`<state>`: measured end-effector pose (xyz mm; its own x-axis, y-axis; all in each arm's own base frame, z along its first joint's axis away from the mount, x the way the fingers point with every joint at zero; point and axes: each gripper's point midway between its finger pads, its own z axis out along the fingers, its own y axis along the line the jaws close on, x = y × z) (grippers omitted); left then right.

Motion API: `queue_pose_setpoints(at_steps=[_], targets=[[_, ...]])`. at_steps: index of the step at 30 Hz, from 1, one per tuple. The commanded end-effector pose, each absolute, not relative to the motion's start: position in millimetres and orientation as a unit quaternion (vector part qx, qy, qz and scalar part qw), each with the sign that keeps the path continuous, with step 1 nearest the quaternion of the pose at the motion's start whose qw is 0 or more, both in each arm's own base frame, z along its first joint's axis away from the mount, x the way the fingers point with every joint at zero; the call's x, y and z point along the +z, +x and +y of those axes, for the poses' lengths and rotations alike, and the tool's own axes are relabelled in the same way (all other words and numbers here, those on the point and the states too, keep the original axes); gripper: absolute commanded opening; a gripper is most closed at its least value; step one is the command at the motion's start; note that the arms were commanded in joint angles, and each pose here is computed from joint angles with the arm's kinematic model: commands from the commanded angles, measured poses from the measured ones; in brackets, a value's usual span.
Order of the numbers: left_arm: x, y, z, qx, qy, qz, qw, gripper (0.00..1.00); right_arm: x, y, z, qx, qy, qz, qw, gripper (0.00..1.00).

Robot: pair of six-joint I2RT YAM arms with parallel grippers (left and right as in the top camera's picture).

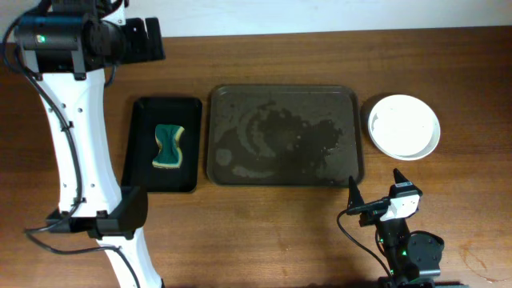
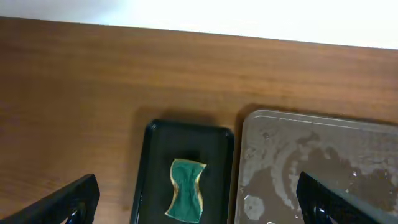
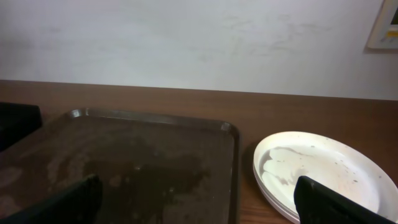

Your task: Clean dirty plates on tray and stack at the side

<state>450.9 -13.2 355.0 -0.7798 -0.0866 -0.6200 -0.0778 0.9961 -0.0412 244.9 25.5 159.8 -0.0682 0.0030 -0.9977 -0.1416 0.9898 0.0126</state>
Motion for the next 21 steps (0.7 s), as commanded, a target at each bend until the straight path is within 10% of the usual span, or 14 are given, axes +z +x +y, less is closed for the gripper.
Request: queue_pose_setpoints(at_steps=[1,21], targets=[[384.5,433.1,-3.3,0.0,-0.049,0.925,0.376,0.99,158.2,244.7,25.3,0.055,-0.042,0.729,0.68,0.99],[204.4,245.5,13.3,0.049,0.002,0.716,0.697,0.99,158.2,244.7,25.3,0.055,-0.042,0.729,0.68,0.99]])
